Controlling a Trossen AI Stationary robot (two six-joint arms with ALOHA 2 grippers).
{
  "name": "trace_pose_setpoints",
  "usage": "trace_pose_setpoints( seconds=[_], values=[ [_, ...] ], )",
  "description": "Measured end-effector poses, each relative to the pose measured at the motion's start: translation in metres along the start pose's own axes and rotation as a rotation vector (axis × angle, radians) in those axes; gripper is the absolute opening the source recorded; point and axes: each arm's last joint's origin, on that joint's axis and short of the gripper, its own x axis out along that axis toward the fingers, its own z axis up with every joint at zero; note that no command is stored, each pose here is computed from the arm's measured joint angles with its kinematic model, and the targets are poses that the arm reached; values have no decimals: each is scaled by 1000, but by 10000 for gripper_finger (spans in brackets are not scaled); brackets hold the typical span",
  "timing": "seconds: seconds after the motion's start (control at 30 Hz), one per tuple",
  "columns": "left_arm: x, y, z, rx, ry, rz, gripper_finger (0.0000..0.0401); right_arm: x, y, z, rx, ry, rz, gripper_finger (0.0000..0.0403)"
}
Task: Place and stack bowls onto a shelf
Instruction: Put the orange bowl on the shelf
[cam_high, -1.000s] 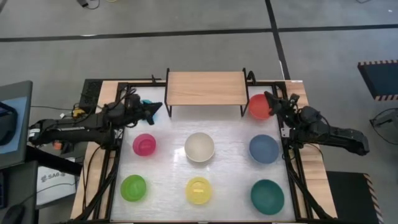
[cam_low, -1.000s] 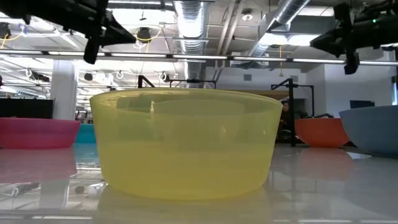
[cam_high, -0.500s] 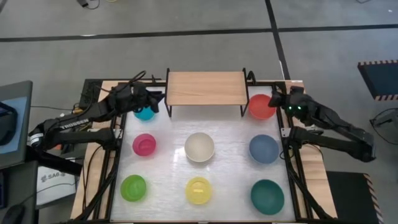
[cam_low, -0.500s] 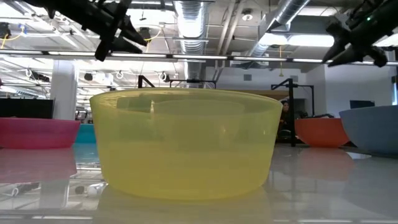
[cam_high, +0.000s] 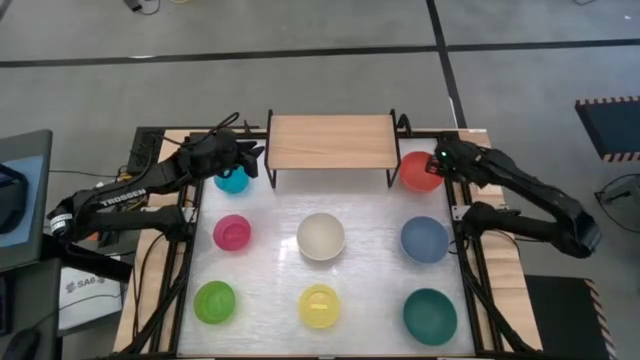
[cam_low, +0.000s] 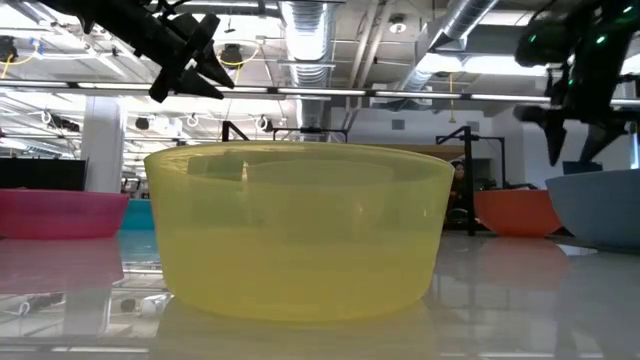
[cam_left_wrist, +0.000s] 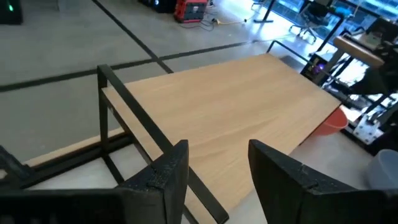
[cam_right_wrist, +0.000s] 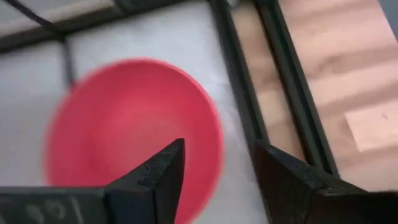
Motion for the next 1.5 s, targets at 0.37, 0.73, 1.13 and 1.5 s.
trace_pose_setpoints(
  seconds=[0.37, 0.73, 1.13, 1.5],
  values=[
    [-1, -1, -5, 33, 45, 4, 151, 56, 19, 17, -157, 233, -114, 172],
    [-4, -8, -13, 31, 104, -29, 151, 69, 23, 16, -174, 292, -137, 108],
    [-5, -7, -20, 31, 176, -7, 151, 69, 23, 15, -149, 316, -133, 157],
    [-6, -8, -22, 52, 193, -15, 151, 67, 25, 12, -143, 334, -118, 146]
  ],
)
